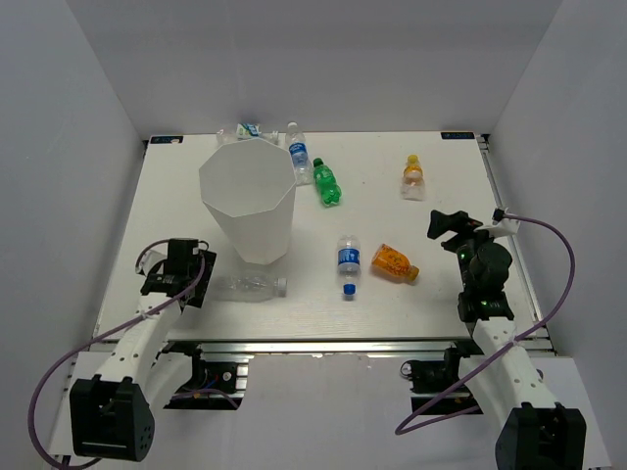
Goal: Put the plastic bottles in the bin
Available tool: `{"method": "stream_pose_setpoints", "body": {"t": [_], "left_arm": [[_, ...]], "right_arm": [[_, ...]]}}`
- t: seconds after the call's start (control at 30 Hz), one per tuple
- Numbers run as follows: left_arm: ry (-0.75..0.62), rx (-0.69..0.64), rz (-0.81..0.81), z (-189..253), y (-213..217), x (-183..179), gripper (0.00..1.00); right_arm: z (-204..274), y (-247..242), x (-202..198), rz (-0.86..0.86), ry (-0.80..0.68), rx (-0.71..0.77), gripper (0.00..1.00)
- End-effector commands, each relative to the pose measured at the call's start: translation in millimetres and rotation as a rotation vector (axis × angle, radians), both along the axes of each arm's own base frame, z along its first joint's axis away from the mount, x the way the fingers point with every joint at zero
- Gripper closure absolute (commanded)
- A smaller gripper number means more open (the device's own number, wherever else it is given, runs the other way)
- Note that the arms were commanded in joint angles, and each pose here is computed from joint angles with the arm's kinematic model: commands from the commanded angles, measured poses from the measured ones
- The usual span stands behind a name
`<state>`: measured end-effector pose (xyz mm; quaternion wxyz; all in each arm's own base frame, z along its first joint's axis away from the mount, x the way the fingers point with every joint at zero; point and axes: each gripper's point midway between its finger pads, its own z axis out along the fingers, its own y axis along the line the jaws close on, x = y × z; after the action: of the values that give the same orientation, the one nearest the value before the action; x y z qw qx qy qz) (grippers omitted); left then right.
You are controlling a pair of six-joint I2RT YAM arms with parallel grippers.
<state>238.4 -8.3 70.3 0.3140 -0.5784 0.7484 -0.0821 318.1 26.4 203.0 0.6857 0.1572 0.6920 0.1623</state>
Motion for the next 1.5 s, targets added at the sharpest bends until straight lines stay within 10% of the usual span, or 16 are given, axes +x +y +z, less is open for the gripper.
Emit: {"method": "stream_pose_setpoints", "body": {"t": [0.0, 0.63, 0.83, 1.03, 1.47], "left_arm": [[-0.030, -0.070, -0.023, -4.0, -16.3, 10.8, 0.02], [0.063, -0.027, -0.016, -49.7, -32.7, 10.9, 0.08], [0.096, 0.011, 0.008, -46.1, -23.7, 0.9, 0.39], [-0.013, 0.172, 0.151, 24.1, 20.9, -13.3, 0.85], [-0.431, 0.316, 0.359, 200.4, 80.6, -50.9, 0.85]], "right_arm": [[15.0, -0.3, 2.3, 0.008, -0.057, -0.021, 0.11], [9.7, -6.7, 3.3, -0.030, -0.042, -0.018, 0.11], [11.7, -6.9, 2.3, -0.030, -0.049, -0.016, 0.11], [12.4, -12.2, 0.3, -0.062, -0.053, -0.003, 0.11], [13.9, -17.0, -2.9, -0.088, -0.047, -0.006, 0.11]]}}
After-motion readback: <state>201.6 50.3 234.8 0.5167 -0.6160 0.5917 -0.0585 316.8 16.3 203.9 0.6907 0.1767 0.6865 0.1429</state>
